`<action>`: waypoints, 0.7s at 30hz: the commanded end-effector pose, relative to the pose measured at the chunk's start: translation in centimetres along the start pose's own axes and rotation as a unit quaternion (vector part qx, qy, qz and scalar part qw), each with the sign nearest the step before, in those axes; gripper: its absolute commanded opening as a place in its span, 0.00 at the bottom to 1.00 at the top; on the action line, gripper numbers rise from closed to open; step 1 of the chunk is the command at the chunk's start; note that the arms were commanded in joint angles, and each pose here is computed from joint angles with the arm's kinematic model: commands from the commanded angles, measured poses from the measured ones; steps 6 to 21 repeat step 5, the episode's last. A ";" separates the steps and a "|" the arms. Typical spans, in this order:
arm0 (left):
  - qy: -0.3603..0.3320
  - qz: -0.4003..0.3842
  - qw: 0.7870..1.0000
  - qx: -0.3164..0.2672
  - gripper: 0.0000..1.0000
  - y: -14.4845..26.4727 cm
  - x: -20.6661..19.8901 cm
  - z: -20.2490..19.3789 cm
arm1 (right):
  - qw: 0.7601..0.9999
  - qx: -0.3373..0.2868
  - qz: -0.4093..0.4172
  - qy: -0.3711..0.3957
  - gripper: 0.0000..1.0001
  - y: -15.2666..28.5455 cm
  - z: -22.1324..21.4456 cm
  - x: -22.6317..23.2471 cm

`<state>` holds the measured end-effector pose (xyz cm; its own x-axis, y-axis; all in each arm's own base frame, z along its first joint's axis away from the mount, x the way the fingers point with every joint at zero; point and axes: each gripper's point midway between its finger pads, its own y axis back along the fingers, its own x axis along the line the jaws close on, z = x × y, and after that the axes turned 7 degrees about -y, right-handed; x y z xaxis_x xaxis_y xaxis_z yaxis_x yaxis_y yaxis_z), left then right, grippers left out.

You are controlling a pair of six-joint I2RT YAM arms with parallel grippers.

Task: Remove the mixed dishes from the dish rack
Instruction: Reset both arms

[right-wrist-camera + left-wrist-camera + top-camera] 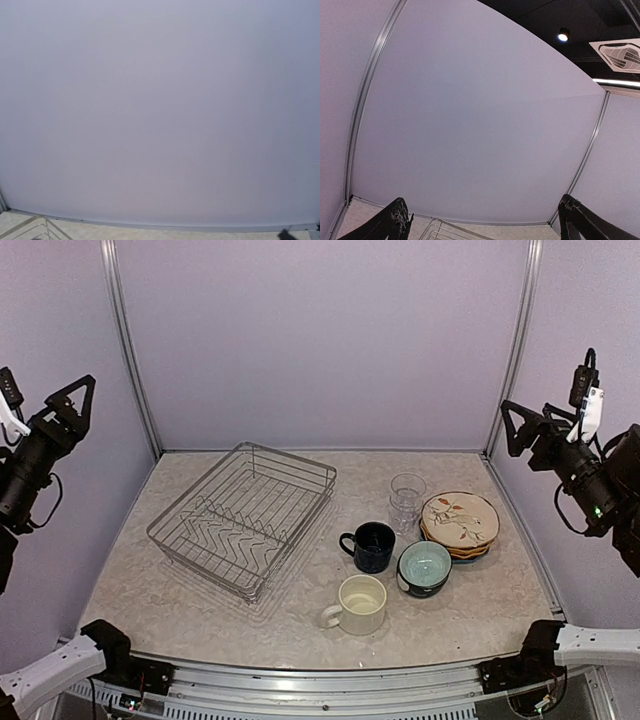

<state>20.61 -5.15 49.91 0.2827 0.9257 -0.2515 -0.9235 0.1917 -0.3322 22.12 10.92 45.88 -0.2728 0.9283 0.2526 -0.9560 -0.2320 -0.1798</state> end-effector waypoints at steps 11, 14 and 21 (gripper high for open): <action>-0.011 0.007 1.000 0.004 0.99 -0.9 0.1 -0.3 | 0.999 0.020 -0.028 0.000 1.00 -0.2 -0.7 -0.8; -0.011 0.007 1.000 0.004 0.99 -0.9 0.1 -0.3 | 0.999 0.020 -0.028 0.000 1.00 -0.2 -0.7 -0.8; -0.011 0.007 1.000 0.004 0.99 -0.9 0.1 -0.3 | 0.999 0.020 -0.028 0.000 1.00 -0.2 -0.7 -0.8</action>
